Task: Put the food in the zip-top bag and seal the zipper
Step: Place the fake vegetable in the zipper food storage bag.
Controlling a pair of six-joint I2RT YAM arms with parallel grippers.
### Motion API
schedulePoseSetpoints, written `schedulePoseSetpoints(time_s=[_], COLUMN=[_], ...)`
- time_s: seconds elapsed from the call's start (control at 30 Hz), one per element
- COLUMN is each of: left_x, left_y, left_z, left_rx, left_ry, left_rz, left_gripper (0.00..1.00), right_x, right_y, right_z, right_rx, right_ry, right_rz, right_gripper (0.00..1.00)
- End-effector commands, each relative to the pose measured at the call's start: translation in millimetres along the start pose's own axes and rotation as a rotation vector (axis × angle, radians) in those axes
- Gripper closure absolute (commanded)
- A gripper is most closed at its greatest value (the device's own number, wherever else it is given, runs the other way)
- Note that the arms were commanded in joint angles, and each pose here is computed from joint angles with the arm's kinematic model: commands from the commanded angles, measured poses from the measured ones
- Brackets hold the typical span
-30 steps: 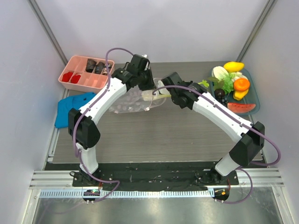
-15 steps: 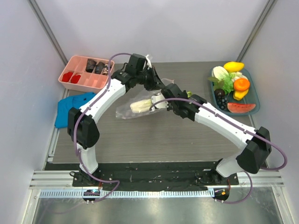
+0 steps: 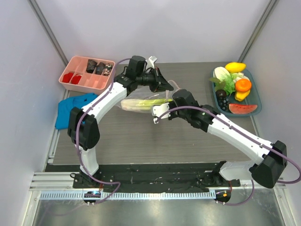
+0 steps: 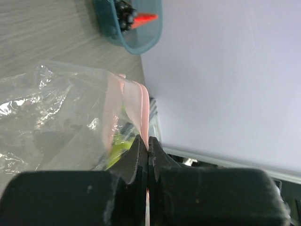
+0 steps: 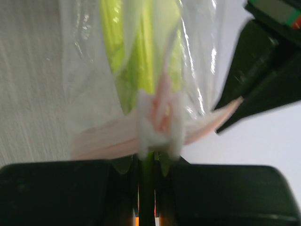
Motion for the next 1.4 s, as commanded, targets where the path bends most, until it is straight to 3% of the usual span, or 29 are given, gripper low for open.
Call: schedulePoseSetpoints(time_s=[0.0, 0.23, 0.47, 0.6, 0.73, 0.83, 0.87, 1.03, 1.17, 1.27, 1.37], left_x=[-21.7, -24.0, -29.7, -36.0, -41.0, -39.2, -36.5, -35.7, -41.5, -43.5, -43.9], left_y=[-0.2, 14.2, 38.4, 39.1, 48.0, 56.7, 61.7, 67.2, 63.3, 55.7, 49.0], left_z=[-52.8, -52.9, -52.4, -58.0, -49.4, -37.4, -28.7, -21.1, -25.5, -27.8, -26.2], left_rx=[0.065, -0.025, -0.069, -0.058, -0.051, -0.069, -0.092, -0.106, -0.054, -0.045, -0.053], left_ry=[0.205, 0.252, 0.284, 0.284, 0.225, 0.2, 0.186, 0.23, 0.277, 0.294, 0.301], left_rz=[0.005, 0.078, 0.169, 0.157, 0.159, 0.181, 0.194, 0.206, 0.178, 0.167, 0.155], left_gripper=[1.0, 1.0, 1.0, 1.0, 1.0, 1.0, 1.0, 1.0, 1.0, 1.0, 1.0], right_x=[-7.5, -6.8, -20.0, -25.5, -43.9, -48.3, -45.3, -34.3, -38.2, -54.1, -73.2], right_y=[-40.1, -56.3, -66.0, -56.3, -50.1, -52.5, -51.2, -46.6, -38.8, -29.4, -16.4], right_z=[-6.4, -16.3, 0.6, 15.5, 21.1, 29.8, 37.8, 41.3, 25.3, 7.2, -1.6], right_rx=[-0.008, -0.072, -0.351, -0.5, -0.524, -0.504, -0.505, -0.45, -0.291, -0.134, 0.049], right_ry=[0.019, 0.105, 0.128, 0.073, 0.07, 0.045, 0.028, 0.079, 0.171, 0.234, 0.267], right_rz=[-0.248, -0.374, -0.508, -0.472, -0.477, -0.521, -0.529, -0.521, -0.482, -0.438, -0.397], right_gripper=[0.99, 0.99, 0.98, 0.98, 0.96, 0.88, 0.78, 0.57, 0.27, 0.18, 0.17])
Point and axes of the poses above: each gripper's point midway between its finger pads, its own x axis out along the fingers, its own z axis along the line the jaws close on, y = z × x, the point moved 2 cm from there along -x, back along the fingers, and after that the axes turned 9 degrees about x, right-handed, at the moved point
